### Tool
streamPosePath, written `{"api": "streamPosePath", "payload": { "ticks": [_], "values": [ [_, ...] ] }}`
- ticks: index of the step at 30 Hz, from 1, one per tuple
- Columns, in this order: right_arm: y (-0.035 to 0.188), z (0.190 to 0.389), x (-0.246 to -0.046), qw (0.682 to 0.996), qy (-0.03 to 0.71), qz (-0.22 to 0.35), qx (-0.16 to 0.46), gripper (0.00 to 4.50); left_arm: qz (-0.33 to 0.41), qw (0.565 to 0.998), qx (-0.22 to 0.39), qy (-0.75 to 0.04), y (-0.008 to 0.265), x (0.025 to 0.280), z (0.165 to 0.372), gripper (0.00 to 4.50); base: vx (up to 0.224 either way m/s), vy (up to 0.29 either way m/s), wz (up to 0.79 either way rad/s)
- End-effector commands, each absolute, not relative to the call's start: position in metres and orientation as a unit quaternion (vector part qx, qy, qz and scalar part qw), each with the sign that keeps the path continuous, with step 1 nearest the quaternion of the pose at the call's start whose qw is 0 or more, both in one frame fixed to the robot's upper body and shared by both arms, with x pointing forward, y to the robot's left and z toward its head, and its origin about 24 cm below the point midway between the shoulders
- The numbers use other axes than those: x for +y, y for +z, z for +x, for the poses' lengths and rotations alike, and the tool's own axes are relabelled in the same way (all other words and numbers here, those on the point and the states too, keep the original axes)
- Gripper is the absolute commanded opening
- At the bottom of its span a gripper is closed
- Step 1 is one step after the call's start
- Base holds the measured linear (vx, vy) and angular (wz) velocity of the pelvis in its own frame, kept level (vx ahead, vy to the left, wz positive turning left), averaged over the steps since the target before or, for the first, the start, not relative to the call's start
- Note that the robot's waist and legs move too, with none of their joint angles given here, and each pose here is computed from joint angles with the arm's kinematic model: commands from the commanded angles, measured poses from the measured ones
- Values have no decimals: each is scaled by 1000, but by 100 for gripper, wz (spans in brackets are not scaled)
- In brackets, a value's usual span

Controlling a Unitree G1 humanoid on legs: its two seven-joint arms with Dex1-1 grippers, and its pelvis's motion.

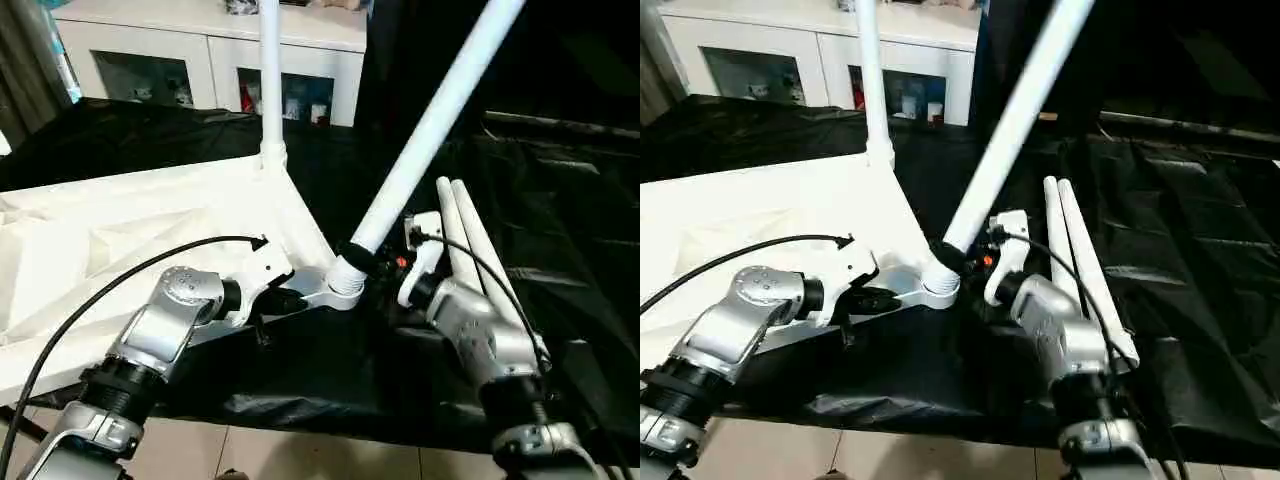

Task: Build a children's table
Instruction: Insert table leg to table base

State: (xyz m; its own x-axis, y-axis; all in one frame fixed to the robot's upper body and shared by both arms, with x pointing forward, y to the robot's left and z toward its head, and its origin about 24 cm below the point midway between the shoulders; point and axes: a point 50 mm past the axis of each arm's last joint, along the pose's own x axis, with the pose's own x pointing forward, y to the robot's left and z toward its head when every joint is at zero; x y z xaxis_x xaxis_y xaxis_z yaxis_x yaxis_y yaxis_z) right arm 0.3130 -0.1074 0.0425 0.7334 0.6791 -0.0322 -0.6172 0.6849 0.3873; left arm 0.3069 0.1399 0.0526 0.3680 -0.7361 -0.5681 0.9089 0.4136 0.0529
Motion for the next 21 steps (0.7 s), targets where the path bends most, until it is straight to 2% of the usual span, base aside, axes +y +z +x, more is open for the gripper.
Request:
{"api": "streamPosePath", "payload": {
  "ticks": [1, 3, 7, 14, 21],
  "values": [
    [17, 303, -113, 918, 336, 160, 139, 188, 186, 805, 232, -513, 53, 137, 309, 0, 0, 0, 0],
    [15, 299, -112, 920, 351, 110, 138, 188, 190, 804, 233, -513, 54, 138, 310, 0, 0, 0, 0],
    [18, 295, -106, 911, 385, 56, 140, 188, 194, 802, 235, -515, 53, 139, 310, 0, 0, 0, 0],
    [31, 303, -94, 895, 427, 19, 132, 188, 214, 793, 239, -518, 50, 140, 308, 0, 0, 0, 0],
    [29, 305, -94, 876, 453, 5, 169, 188, 213, 783, 238, -534, 49, 138, 303, 0, 0, 0, 0]
  ]
}}
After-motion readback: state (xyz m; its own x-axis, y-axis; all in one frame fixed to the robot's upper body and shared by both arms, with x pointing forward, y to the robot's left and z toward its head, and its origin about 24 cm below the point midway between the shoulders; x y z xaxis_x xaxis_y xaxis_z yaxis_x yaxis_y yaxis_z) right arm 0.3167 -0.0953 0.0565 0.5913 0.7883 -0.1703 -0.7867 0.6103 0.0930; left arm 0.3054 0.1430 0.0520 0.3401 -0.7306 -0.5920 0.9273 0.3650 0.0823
